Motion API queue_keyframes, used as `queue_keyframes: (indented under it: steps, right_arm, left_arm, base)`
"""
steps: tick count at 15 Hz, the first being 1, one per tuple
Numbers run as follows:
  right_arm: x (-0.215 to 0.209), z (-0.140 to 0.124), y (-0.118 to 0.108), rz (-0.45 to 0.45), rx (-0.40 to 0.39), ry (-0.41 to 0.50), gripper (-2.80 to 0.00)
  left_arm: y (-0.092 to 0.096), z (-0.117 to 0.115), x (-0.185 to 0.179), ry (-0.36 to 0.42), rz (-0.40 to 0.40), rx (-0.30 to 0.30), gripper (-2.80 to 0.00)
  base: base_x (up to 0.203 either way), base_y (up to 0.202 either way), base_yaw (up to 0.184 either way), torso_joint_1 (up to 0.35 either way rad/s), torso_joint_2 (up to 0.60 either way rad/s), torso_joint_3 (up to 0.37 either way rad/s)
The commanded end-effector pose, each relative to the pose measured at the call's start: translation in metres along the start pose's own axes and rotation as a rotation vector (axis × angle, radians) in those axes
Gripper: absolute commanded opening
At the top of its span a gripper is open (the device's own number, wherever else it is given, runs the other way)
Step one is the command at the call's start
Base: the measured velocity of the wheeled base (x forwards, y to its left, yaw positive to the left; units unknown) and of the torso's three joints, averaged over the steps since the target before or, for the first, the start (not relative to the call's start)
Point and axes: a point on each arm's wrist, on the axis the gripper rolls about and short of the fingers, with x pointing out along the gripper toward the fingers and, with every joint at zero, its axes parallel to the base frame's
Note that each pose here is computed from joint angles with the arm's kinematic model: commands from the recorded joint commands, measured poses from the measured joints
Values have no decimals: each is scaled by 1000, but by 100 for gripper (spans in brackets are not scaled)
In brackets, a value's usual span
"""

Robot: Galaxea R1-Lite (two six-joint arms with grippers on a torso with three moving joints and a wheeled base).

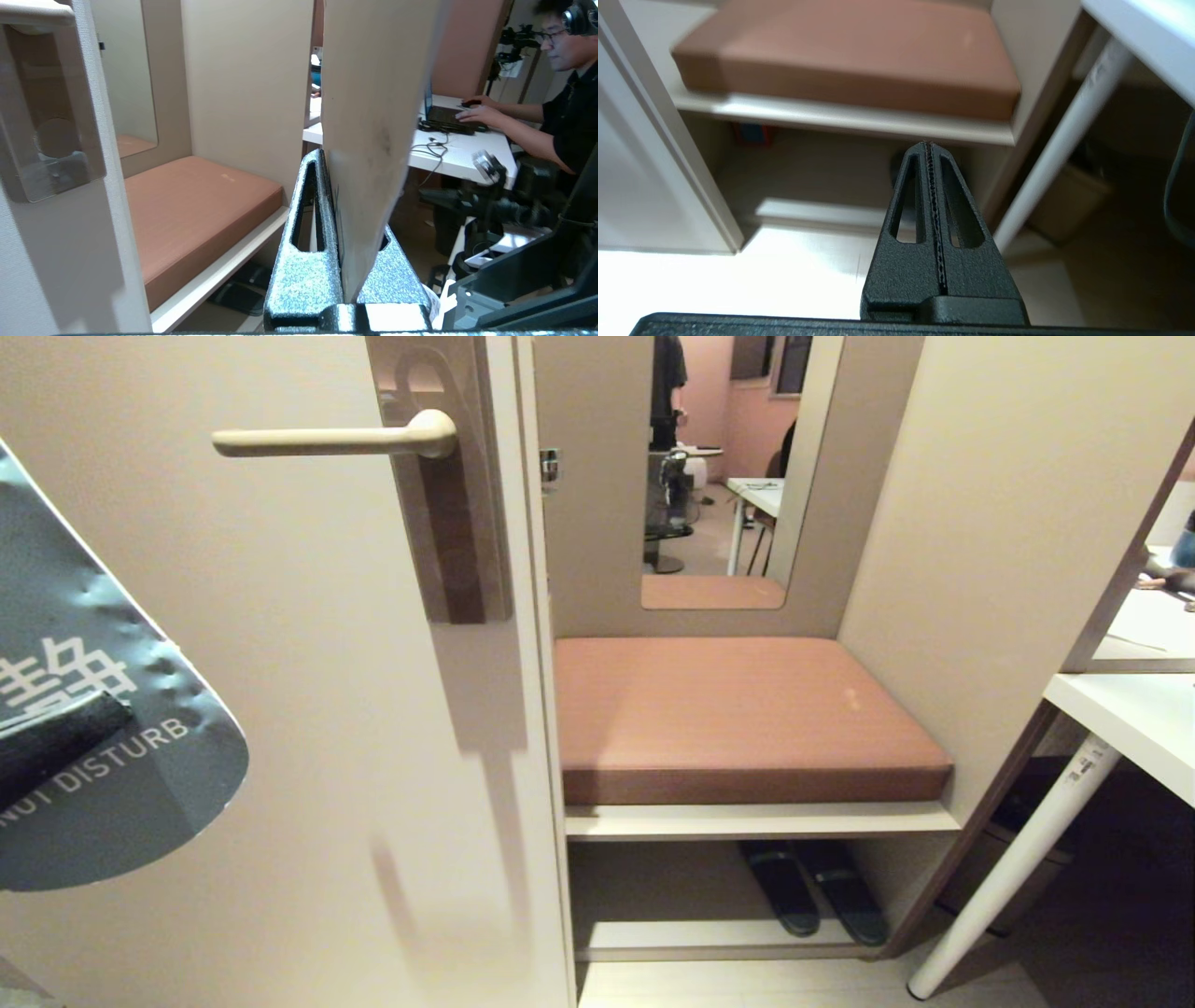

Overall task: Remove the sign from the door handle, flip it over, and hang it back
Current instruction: Hang the sign back with the other side facing out

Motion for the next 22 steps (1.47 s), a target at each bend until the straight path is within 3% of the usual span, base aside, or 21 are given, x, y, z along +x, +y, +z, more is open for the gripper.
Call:
queue_keyframes:
  steps: [1, 14, 22]
  right_arm:
    - [-9, -5, 1, -11, 5, -40, -280]
    - [-9, -5, 1, -12, 19, -44, -280]
    - [-9, -5, 0, -10, 19, -43, -280]
  left_arm:
    - [2, 0, -1, -5, 33, 4, -280]
    - [28, -19, -29, 27, 404, 48, -280]
    - [37, -25, -29, 52, 466, 32, -280]
  base:
    - [0, 0, 0, 0, 0, 0]
    - [0, 0, 0, 0, 0, 0]
    - [0, 0, 0, 0, 0, 0]
